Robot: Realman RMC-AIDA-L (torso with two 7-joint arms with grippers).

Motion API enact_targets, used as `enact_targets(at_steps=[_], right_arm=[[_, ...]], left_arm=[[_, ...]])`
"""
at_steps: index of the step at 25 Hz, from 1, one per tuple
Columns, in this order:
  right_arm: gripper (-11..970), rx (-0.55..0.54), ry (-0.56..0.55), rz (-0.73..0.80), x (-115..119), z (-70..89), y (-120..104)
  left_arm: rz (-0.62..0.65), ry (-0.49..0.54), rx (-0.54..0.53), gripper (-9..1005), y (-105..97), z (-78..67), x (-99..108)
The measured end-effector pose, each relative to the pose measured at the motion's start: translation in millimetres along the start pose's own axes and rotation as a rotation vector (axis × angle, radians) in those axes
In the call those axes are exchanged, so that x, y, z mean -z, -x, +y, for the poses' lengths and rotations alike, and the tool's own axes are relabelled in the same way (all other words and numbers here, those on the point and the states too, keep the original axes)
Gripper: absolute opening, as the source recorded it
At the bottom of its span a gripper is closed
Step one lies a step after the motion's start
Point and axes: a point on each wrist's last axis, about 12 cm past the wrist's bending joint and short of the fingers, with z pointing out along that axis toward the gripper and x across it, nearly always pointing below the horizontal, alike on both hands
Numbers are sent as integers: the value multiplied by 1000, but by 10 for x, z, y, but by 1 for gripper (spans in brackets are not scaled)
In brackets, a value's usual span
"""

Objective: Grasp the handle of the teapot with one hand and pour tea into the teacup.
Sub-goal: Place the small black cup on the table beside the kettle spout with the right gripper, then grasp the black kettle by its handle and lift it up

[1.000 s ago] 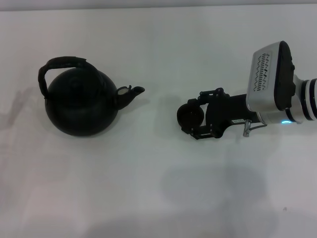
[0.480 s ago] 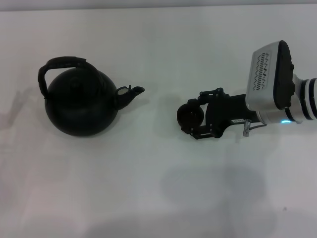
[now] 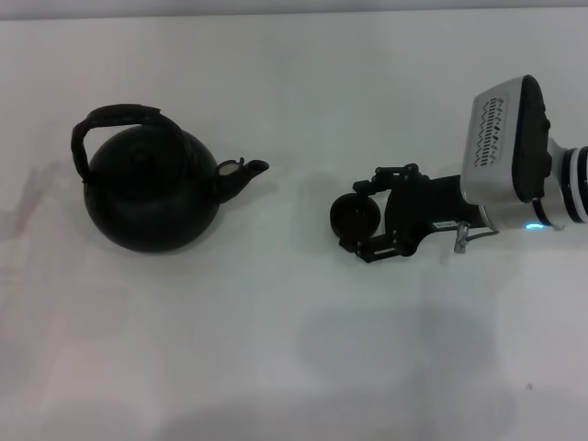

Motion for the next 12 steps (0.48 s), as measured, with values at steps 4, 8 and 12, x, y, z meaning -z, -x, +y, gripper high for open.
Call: enact_targets(at_steps=[4,8,12], right_arm=[[861,-10,15,-30,18,2,49],[869,-26,34,-68,59,-1,93],[869,-47,38,-113,142,-35,114]], left_arm=[[0,0,1,874,-2,-4,0],[0,0,1,874,-3,-5,0],[0,0,0,874,-1,-1,0]])
